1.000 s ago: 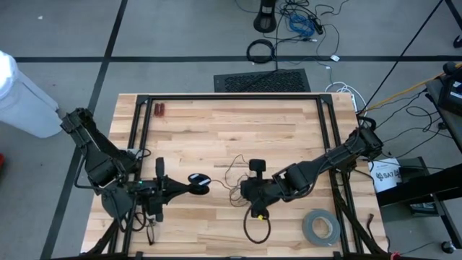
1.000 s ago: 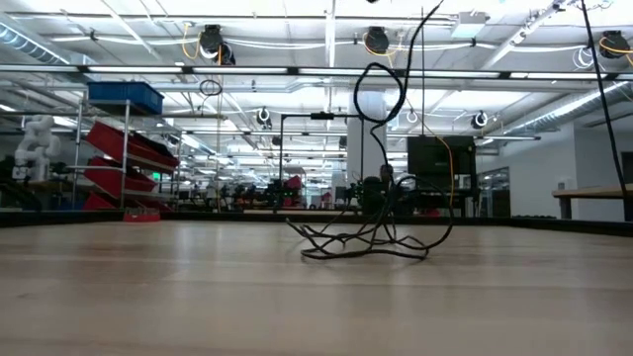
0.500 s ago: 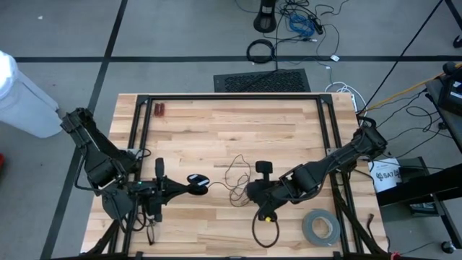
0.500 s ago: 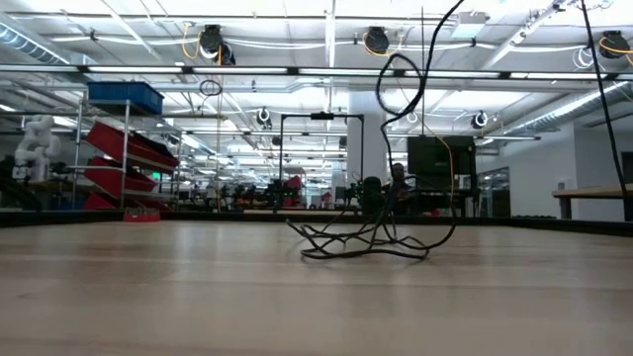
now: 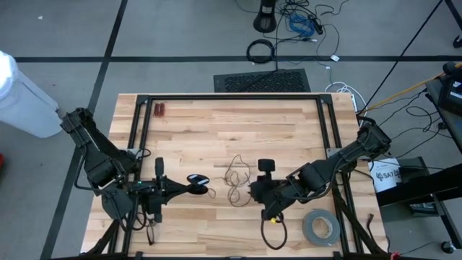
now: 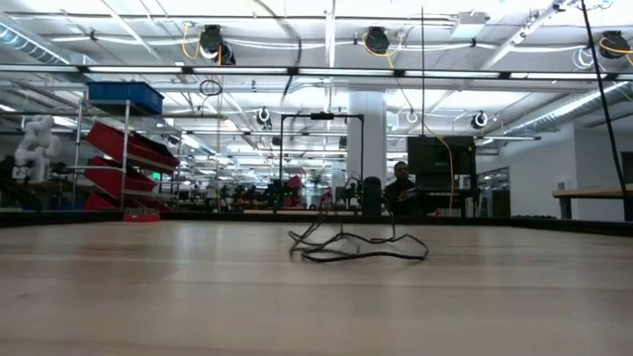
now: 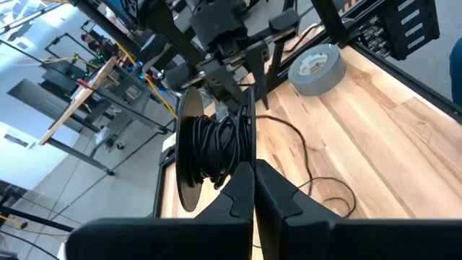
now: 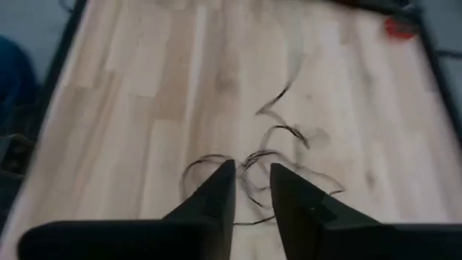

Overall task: Coil cords
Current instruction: Uncoil the black wire from the spool

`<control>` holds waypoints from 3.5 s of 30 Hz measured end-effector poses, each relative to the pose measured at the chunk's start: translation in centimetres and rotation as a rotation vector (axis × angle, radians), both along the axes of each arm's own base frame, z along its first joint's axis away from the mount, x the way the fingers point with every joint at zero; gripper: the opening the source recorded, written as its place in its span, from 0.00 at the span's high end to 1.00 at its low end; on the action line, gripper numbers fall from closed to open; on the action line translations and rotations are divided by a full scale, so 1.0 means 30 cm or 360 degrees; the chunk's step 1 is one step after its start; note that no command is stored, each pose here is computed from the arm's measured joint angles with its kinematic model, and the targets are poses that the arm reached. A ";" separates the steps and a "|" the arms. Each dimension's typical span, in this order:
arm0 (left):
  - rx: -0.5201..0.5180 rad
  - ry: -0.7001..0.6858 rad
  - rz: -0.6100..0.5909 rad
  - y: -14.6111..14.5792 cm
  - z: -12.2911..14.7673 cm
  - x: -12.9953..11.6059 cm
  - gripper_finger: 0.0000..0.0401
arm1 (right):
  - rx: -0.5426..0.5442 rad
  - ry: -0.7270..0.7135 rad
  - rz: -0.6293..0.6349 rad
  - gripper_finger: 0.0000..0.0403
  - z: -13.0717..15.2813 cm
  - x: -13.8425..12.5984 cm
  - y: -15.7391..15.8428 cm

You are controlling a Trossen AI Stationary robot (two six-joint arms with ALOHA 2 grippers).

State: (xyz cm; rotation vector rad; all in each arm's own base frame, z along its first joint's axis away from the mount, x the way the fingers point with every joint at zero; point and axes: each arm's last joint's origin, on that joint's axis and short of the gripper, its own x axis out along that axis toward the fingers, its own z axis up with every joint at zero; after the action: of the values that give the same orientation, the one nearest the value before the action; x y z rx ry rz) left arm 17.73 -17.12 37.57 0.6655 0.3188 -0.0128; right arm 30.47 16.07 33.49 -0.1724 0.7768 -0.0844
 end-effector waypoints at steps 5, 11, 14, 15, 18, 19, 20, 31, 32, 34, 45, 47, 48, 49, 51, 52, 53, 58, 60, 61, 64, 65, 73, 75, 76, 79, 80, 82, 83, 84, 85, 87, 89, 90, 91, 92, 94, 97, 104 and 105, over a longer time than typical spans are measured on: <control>-0.0032 -0.0003 0.0010 0.000 0.000 0.000 1.00 | -0.0146 -0.0228 -0.0042 0.72 0.000 0.036 0.009; -0.0036 -0.0003 0.0011 0.000 0.000 0.000 1.00 | -0.0138 -0.0590 -0.0011 0.68 -0.015 0.101 0.016; -0.0036 -0.0003 0.0011 0.000 0.000 0.000 1.00 | -0.0118 -0.0741 0.0008 0.68 -0.017 0.118 0.015; -0.0036 -0.0003 0.0011 0.000 0.000 0.000 1.00 | -0.0118 -0.0759 0.0012 0.68 -0.021 0.120 0.015; -0.0035 -0.0003 0.0011 0.000 0.000 0.000 1.00 | -0.0061 -0.0789 0.0039 0.68 -0.019 0.132 0.010; -0.0036 -0.0003 0.0011 0.000 0.000 0.000 1.00 | -0.0031 -0.0803 0.0051 0.68 -0.019 0.139 0.008; -0.0036 -0.0003 0.0011 0.000 0.000 0.000 1.00 | -0.0011 -0.0815 0.0063 0.68 -0.023 0.148 0.009; -0.0038 -0.0004 0.0014 0.001 0.000 0.001 1.00 | 0.0025 -0.0888 0.0110 0.68 -0.070 0.216 0.008; -0.0038 -0.0004 0.0014 0.001 0.000 0.001 1.00 | 0.0028 -0.0898 0.0103 0.68 -0.068 0.219 0.004; -0.0039 -0.0004 0.0014 0.001 0.000 0.001 1.00 | 0.0043 -0.0923 0.0106 0.68 -0.063 0.223 -0.001; -0.0039 -0.0004 0.0014 0.001 0.000 0.001 1.00 | 0.0019 -0.0958 0.0136 0.97 -0.054 0.226 -0.004; -0.0041 -0.0004 0.0015 0.001 0.000 0.001 1.00 | 0.0007 -0.0953 0.0138 0.98 -0.054 0.226 -0.004; -0.0049 -0.0004 0.0017 0.001 0.000 0.001 1.00 | 0.0003 -0.0951 0.0137 0.98 -0.054 0.225 -0.003; -0.0064 -0.0002 0.0016 0.001 0.000 0.001 1.00 | -0.0005 -0.0946 0.0145 0.99 -0.051 0.220 -0.001; -0.0089 0.0015 -0.0016 -0.001 -0.002 0.001 1.00 | -0.0021 -0.0949 0.0164 1.00 -0.042 0.210 0.006; -0.0094 0.0021 -0.0029 -0.002 -0.002 0.001 1.00 | -0.0027 -0.0957 0.0170 1.00 -0.033 0.202 0.010; -0.0100 0.0030 -0.0047 -0.004 -0.003 0.001 1.00 | -0.0033 -0.0968 0.0178 1.00 -0.023 0.194 0.013; -0.0130 0.0051 -0.0053 -0.003 -0.007 -0.001 1.00 | -0.0095 -0.1046 0.0187 1.00 0.048 0.138 0.024; -0.0121 0.0067 -0.0052 -0.002 -0.011 -0.002 1.00 | -0.0124 -0.1085 0.0203 1.00 0.075 0.120 0.024; -0.0136 0.0069 -0.0052 -0.002 -0.011 -0.002 1.00 | -0.0141 -0.1101 0.0214 1.00 0.087 0.112 0.022; -0.0161 0.0075 -0.0057 0.000 -0.011 0.001 1.00 | -0.0186 -0.1149 0.0218 1.00 0.112 0.106 0.006; -0.0165 0.0081 -0.0063 0.002 -0.012 0.003 1.00 | -0.0207 -0.1165 0.0212 1.00 0.117 0.110 -0.003; -0.0207 0.0109 -0.0090 0.021 -0.012 0.033 1.00 | -0.0228 -0.1384 0.0306 1.00 0.172 0.154 -0.099; -0.0190 0.0122 -0.0101 0.024 -0.015 0.042 1.00 | -0.0218 -0.1416 0.0332 1.00 0.191 0.167 -0.126; -0.0183 0.0124 -0.0103 0.025 -0.017 0.047 1.00 | -0.0212 -0.1435 0.0343 1.00 0.201 0.173 -0.139; -0.0156 0.0147 -0.0137 0.028 -0.021 0.058 1.00 | -0.0185 -0.1482 0.0398 1.00 0.220 0.200 -0.172; -0.0153 0.0152 -0.0146 0.029 -0.023 0.064 1.00 | -0.0169 -0.1498 0.0413 1.00 0.227 0.210 -0.183; -0.0160 0.0148 -0.0192 0.030 -0.019 0.074 1.00 | -0.0138 -0.1511 0.0434 1.00 0.229 0.235 -0.201; -0.0154 0.0137 -0.0205 0.031 -0.016 0.078 1.00 | -0.0127 -0.1505 0.0449 1.00 0.223 0.250 -0.210; -0.0159 0.0128 -0.0218 0.033 -0.013 0.081 1.00 | -0.0117 -0.1486 0.0463 1.00 0.212 0.267 -0.217; -0.0165 0.0122 -0.0223 0.033 -0.012 0.084 1.00 | -0.0103 -0.1473 0.0474 1.00 0.201 0.281 -0.224; -0.0169 0.0120 -0.0222 0.034 -0.013 0.089 1.00 | -0.0067 -0.1439 0.0484 1.00 0.177 0.304 -0.238; -0.0165 0.0129 -0.0222 0.034 -0.015 0.089 1.00 | -0.0059 -0.1359 0.0476 1.00 0.157 0.311 -0.245; -0.0166 0.0133 -0.0221 0.034 -0.016 0.089 1.00 | -0.0066 -0.1298 0.0465 1.00 0.147 0.311 -0.246; -0.0170 0.0135 -0.0217 0.034 -0.016 0.089 1.00 | -0.0080 -0.1223 0.0439 1.00 0.138 0.305 -0.247; -0.0172 0.0142 -0.0214 0.035 -0.018 0.088 1.00 | -0.0098 -0.1131 0.0395 1.00 0.129 0.294 -0.244; -0.0180 0.0174 -0.0203 0.035 -0.025 0.084 1.00 | -0.0125 -0.0982 0.0305 1.00 0.124 0.262 -0.232; -0.0179 0.0209 -0.0150 0.040 -0.035 0.079 1.00 | -0.0041 -0.0814 0.0246 1.00 0.124 0.207 -0.201; -0.0206 0.0235 -0.0055 0.049 -0.045 0.074 1.00 | 0.0136 -0.0602 0.0195 1.00 0.016 0.150 -0.025; -0.0211 0.0234 -0.0052 0.049 -0.045 0.074 1.00 | 0.0157 -0.0619 0.0175 1.00 -0.007 0.149 0.000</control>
State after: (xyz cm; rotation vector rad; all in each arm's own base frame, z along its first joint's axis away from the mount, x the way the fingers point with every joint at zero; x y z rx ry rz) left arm 19.94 -15.65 36.22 0.5393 0.4449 -0.1135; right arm 34.93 16.07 33.29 -0.0999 0.3815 0.0251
